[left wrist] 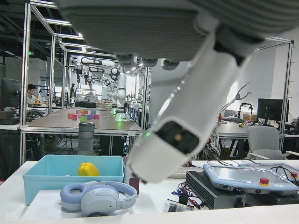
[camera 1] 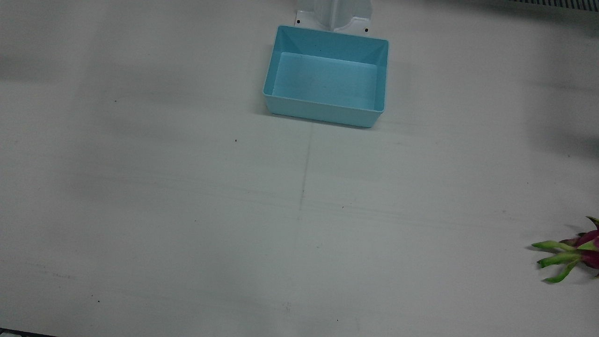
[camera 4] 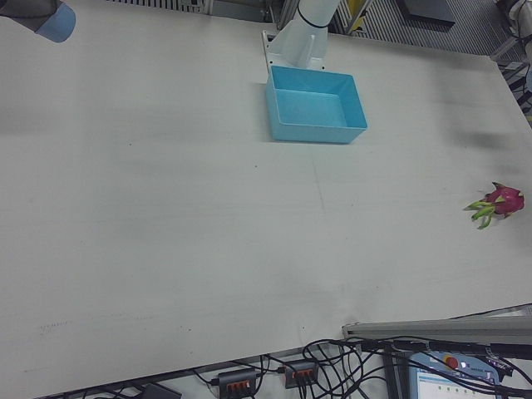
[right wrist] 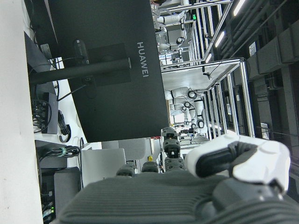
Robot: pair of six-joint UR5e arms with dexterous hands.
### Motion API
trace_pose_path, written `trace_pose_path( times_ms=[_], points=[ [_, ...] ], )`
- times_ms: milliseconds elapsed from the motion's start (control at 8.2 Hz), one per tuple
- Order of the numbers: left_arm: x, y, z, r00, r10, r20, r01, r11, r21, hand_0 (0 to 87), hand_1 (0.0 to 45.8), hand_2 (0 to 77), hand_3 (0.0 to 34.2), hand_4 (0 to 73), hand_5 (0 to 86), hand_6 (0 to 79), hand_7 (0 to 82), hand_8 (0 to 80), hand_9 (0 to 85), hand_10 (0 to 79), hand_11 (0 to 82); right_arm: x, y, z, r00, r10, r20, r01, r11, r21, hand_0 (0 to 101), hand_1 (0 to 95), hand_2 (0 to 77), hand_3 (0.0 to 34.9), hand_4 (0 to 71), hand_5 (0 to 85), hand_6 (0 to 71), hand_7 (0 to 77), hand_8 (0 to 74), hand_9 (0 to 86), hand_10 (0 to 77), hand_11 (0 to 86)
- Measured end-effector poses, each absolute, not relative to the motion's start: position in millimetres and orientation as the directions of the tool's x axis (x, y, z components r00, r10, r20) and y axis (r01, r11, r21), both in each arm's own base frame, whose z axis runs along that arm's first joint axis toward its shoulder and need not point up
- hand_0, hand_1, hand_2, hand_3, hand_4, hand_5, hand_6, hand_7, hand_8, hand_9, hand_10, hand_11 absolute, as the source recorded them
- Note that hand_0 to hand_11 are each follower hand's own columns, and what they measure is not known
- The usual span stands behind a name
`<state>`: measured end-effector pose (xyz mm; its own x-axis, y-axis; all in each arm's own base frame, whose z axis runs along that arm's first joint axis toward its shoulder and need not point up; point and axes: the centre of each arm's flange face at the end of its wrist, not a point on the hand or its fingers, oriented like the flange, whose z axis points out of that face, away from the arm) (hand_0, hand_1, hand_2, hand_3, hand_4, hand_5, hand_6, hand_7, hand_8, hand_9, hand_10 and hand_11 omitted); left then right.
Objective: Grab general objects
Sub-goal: 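Move the left hand down toward the pink dragon fruit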
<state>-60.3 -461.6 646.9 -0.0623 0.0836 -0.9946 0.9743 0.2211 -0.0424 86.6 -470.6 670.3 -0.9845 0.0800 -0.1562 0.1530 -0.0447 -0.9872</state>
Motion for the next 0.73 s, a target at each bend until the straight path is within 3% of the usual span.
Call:
trace_pose_path(
  times_ms=[244, 488, 732],
  points=[
    [-60.2, -461.5, 648.0, -0.067, 0.080, -0.994, 0.974, 0.222, -0.048, 81.9, 0.0, 60.0, 0.0, 2.7, 17.5, 0.5, 1.6, 1.1, 1.1, 2.2, 4.4, 86.8, -470.6, 670.2, -0.985, 0.080, -0.156, 0.153, -0.044, -0.987, 0, 38.7, 77.4, 0.0, 0.0, 0.5, 0.0, 0.0, 0.0, 1.1, 0.0, 0.0],
    [-60.3, -461.4, 648.8, -0.068, 0.079, -0.995, 0.974, 0.222, -0.049, 81.9, 0.0, 60.0, 0.0, 3.8, 19.1, 0.5, 1.6, 1.1, 1.1, 2.2, 4.4, 86.8, -470.8, 670.0, -0.985, 0.080, -0.156, 0.153, -0.044, -0.987, 0, 38.7, 77.4, 0.0, 0.0, 0.5, 0.0, 0.0, 0.0, 1.1, 0.0, 0.5],
    [-60.3, -461.2, 652.2, -0.068, 0.074, -0.995, 0.974, 0.221, -0.050, 79.6, 0.0, 60.0, 0.0, 4.9, 22.4, 1.1, 7.6, 1.1, 1.1, 2.2, 5.5, 86.8, -470.7, 670.1, -0.985, 0.079, -0.156, 0.153, -0.044, -0.987, 0, 38.7, 77.4, 0.0, 0.0, 0.5, 0.0, 0.0, 0.0, 1.1, 0.0, 0.0]
  ],
)
